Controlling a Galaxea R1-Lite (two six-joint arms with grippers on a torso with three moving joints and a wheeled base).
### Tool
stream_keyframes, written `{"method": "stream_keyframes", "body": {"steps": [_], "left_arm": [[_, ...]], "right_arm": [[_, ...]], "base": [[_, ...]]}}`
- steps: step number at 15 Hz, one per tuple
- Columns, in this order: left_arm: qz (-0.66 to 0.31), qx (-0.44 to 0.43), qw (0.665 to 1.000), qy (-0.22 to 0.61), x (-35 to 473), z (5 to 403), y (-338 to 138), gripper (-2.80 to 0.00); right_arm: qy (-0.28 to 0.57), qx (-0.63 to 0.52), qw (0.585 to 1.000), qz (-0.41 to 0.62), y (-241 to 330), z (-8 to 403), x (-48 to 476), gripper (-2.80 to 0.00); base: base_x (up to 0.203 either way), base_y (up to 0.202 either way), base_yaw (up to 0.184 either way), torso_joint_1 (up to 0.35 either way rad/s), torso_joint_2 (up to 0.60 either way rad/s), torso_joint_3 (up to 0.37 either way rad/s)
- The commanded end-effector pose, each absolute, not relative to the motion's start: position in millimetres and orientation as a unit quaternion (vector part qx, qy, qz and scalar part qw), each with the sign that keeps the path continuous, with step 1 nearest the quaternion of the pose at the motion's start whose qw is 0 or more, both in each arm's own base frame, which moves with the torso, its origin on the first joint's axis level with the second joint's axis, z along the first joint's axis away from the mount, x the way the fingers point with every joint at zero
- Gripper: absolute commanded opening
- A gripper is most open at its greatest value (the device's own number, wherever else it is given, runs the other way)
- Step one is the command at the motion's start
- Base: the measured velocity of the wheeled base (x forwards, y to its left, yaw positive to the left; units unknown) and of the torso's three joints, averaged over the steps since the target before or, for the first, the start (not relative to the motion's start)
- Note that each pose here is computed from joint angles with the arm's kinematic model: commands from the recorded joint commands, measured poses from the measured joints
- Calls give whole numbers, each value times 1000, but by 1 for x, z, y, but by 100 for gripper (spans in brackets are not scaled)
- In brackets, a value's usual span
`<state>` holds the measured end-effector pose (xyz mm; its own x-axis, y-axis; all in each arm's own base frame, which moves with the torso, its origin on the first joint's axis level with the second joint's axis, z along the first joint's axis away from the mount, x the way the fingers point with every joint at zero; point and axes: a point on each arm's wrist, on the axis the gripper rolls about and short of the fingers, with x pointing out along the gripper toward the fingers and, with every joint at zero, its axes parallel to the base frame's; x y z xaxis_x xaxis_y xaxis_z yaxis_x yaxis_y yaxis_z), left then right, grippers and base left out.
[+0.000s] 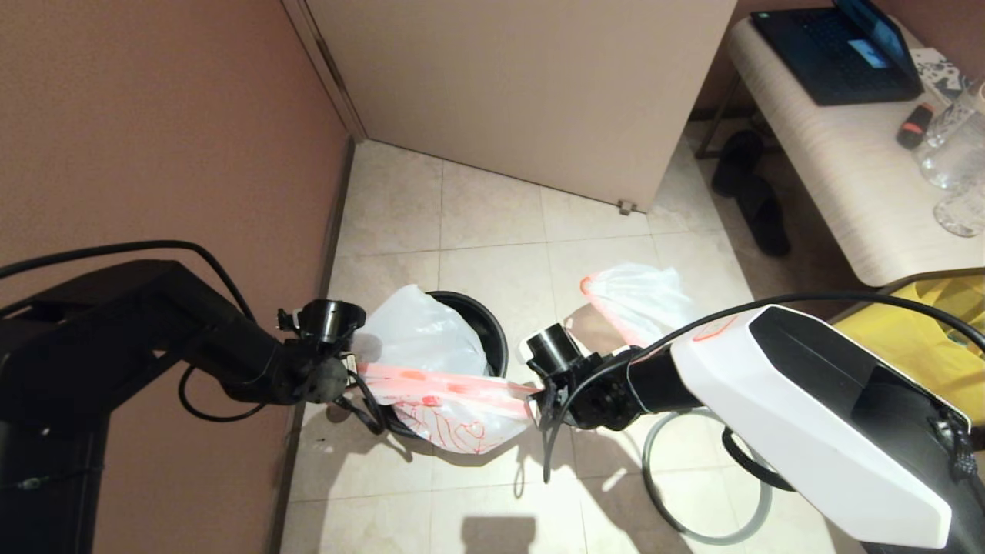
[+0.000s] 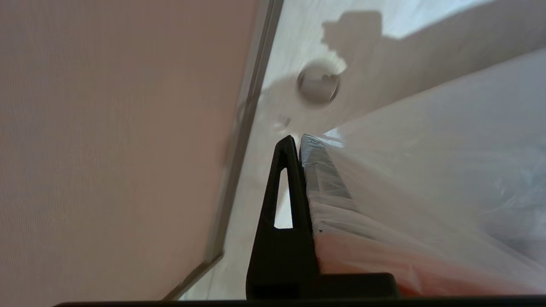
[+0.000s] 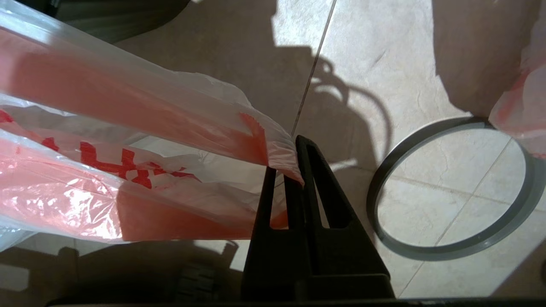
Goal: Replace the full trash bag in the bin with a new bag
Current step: Put the new garbage bag on the trash can
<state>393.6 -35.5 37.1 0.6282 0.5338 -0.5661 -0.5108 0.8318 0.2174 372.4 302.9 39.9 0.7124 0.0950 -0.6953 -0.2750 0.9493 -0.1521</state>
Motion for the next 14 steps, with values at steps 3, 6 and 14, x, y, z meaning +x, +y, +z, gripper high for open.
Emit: {"method": "stream_keyframes", "body": {"steps": [3,6,14], "left_arm": [[255,-10,920,297,372,57,-34,-280],[211,-27,932,295,351,88,-37,-280],[135,20,893,429,307,45,-19,-280]], "right_arm": [[349,-106,924,115,308,70,353,-280],[349,-114,921,131,313,78,334,-280],[386,-124,904,134,322,54,309,-280]], "base": [[0,0,0,0,0,0],[0,0,0,0,0,0],[0,0,0,0,0,0]]}}
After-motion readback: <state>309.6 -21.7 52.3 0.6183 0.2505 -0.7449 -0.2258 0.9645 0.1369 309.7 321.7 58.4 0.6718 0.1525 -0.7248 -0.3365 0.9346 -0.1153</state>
